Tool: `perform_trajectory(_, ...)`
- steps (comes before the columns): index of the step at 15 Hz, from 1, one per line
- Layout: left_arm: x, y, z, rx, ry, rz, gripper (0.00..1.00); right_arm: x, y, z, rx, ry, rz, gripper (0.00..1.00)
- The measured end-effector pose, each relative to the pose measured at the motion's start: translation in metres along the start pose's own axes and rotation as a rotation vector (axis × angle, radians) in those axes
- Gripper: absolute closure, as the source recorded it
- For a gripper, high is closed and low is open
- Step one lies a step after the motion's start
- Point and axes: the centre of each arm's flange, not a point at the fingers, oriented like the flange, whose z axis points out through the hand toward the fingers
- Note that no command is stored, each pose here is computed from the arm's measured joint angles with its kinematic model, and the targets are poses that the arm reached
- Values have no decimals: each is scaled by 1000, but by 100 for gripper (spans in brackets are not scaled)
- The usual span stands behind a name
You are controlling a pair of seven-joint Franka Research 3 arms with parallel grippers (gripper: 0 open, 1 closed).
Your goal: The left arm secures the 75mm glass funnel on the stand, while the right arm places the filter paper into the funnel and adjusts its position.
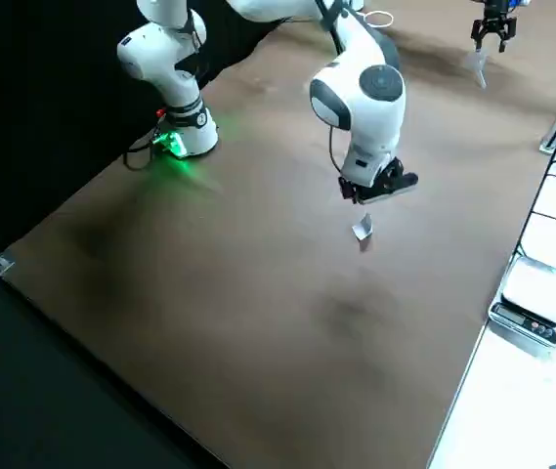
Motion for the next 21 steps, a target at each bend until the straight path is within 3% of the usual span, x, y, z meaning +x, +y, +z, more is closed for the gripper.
perform_trajectory(2,0,0,0,-1,1,-2,3,5,-7,19,-13,9,107,26)
perform_trajectory(5,0,-1,1,0,-1,-6,33,9,-12,47,-67,26,231,33)
perform_trajectory(6,0,-1,2,0,-1,-6,36,15,-13,59,-60,55,289,35)
perform_trajectory(12,1,4,-1,-16,-4,-43,92,19,-11,80,-67,52,335,38)
perform_trajectory(13,1,9,-5,-28,-3,-55,98,19,-11,82,-65,54,337,40)
perform_trajectory(17,1,20,-12,-53,1,-51,98,21,-8,98,-75,46,348,45)
perform_trajectory(21,-7,44,-39,-89,53,87,98,23,-8,107,-79,43,362,51)
